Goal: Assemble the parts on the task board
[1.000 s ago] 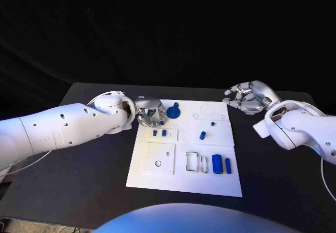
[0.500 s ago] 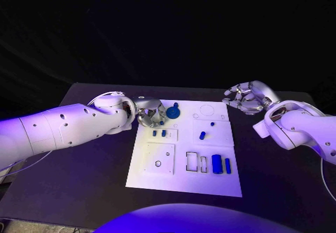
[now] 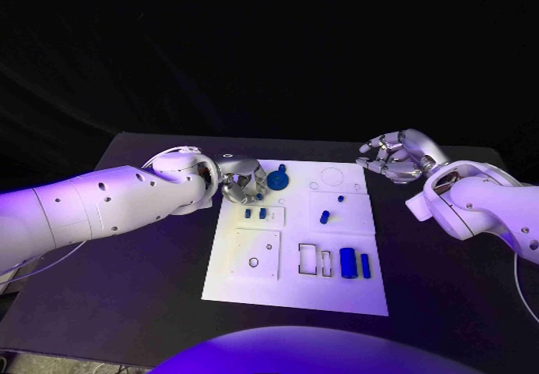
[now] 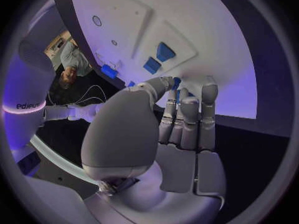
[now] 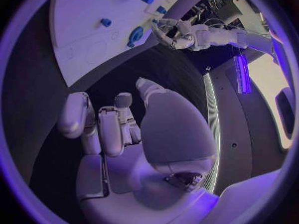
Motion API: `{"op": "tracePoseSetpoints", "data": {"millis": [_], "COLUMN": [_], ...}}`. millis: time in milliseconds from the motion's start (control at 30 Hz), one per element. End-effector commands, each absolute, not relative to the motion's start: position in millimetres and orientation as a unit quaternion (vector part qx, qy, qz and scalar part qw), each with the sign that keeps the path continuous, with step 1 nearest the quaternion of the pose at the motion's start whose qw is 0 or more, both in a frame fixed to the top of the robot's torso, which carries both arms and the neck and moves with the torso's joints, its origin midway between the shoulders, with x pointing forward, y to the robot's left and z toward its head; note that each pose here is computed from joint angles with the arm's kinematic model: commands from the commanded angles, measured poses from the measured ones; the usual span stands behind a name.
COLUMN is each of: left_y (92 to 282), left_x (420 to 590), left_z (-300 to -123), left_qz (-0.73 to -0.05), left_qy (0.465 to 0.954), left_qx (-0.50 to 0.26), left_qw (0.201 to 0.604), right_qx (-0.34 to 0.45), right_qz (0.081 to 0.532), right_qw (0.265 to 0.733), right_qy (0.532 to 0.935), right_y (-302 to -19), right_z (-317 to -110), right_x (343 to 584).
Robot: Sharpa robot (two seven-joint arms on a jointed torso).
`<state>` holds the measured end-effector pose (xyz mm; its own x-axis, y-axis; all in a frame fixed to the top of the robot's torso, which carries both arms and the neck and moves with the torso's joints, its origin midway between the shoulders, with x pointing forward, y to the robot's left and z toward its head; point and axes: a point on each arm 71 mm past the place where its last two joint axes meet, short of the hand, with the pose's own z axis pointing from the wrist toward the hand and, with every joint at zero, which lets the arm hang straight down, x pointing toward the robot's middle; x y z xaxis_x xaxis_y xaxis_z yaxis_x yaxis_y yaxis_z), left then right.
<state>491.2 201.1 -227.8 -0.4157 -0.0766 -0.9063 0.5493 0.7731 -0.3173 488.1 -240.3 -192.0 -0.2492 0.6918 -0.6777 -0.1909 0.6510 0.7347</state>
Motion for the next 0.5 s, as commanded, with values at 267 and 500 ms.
{"op": "tracePoseSetpoints", "data": {"millis": [267,500], "left_y": [199.8,202.0], "left_x": [490.2,489.1], "left_z": [-224.6,-219.6], "left_qz": [-0.325,-0.356], "left_qy": [0.776,0.763], "left_qx": [0.138,0.111], "left_qw": [0.523,0.527], "right_qx": [0.173,0.173], "right_qz": [0.378,0.377], "right_qw": [0.582,0.582], "right_qy": [0.699,0.7], "right_y": [-238.9,-239.3], "right_z": [-193.0,-193.6], "right_x": [487.6,487.8]}}
